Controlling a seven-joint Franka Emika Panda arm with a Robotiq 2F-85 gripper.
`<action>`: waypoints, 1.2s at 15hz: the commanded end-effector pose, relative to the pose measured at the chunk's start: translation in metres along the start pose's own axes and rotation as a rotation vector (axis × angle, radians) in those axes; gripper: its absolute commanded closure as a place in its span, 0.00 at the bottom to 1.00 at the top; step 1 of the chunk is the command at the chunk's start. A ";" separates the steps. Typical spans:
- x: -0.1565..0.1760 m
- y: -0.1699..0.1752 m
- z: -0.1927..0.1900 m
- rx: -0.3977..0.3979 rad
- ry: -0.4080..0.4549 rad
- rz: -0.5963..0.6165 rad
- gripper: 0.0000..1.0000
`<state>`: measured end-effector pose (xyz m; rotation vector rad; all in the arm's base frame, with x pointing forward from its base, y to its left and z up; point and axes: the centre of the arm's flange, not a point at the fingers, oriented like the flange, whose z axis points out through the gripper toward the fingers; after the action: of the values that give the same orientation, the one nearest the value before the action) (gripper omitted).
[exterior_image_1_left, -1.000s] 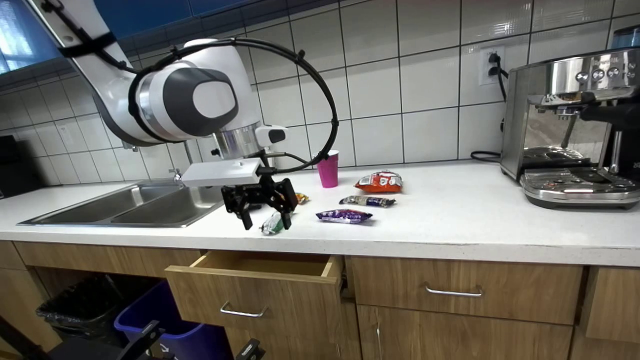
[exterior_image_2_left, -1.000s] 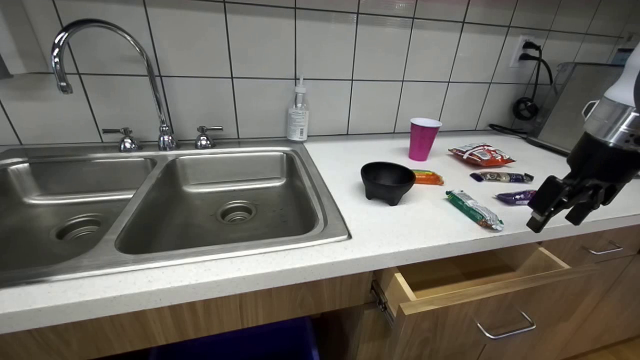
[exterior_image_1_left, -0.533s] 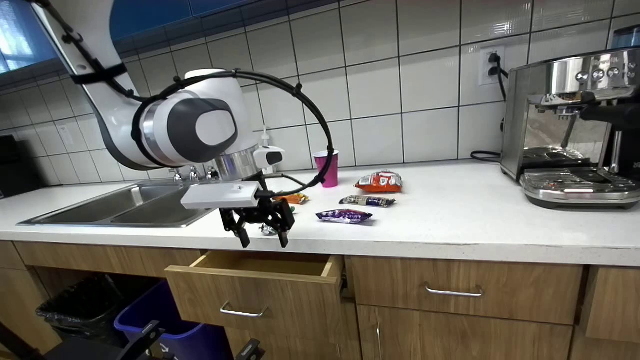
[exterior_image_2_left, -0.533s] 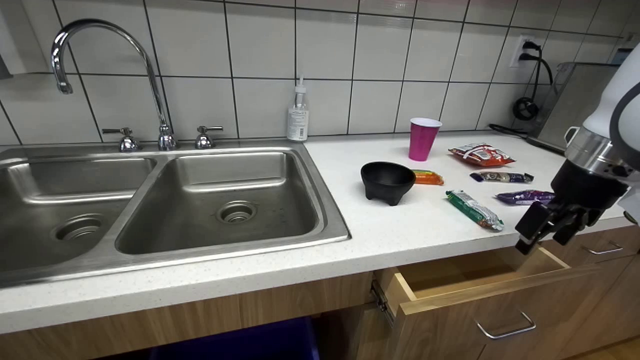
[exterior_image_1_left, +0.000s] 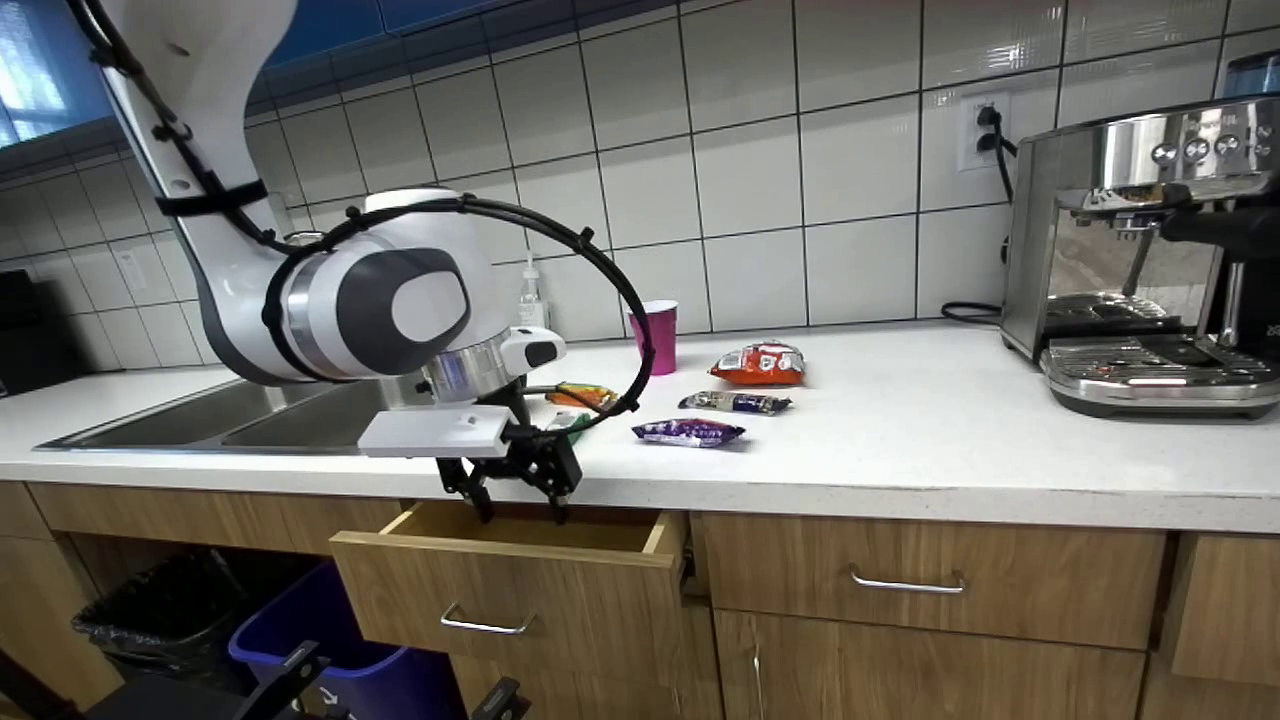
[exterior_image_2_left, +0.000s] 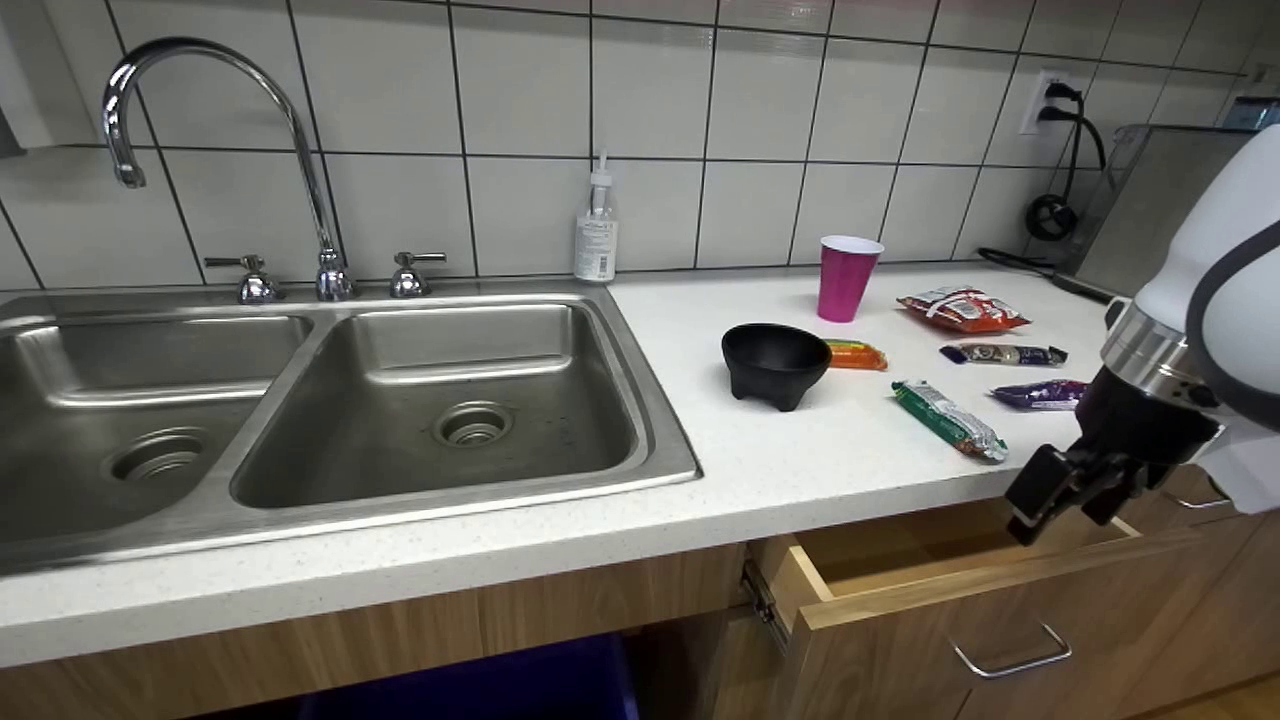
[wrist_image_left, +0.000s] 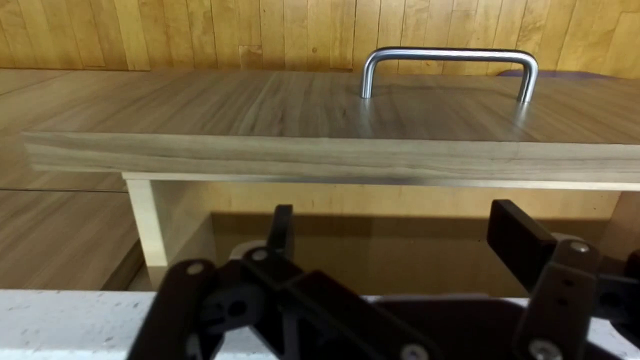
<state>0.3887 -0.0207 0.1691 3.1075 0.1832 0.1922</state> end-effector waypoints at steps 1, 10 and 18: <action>-0.001 -0.011 0.017 0.003 0.026 0.016 0.00; 0.008 -0.017 0.038 0.007 0.064 0.049 0.00; 0.004 -0.017 0.049 0.012 0.038 0.052 0.00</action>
<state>0.3977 -0.0061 0.1271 3.1164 0.1268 0.2388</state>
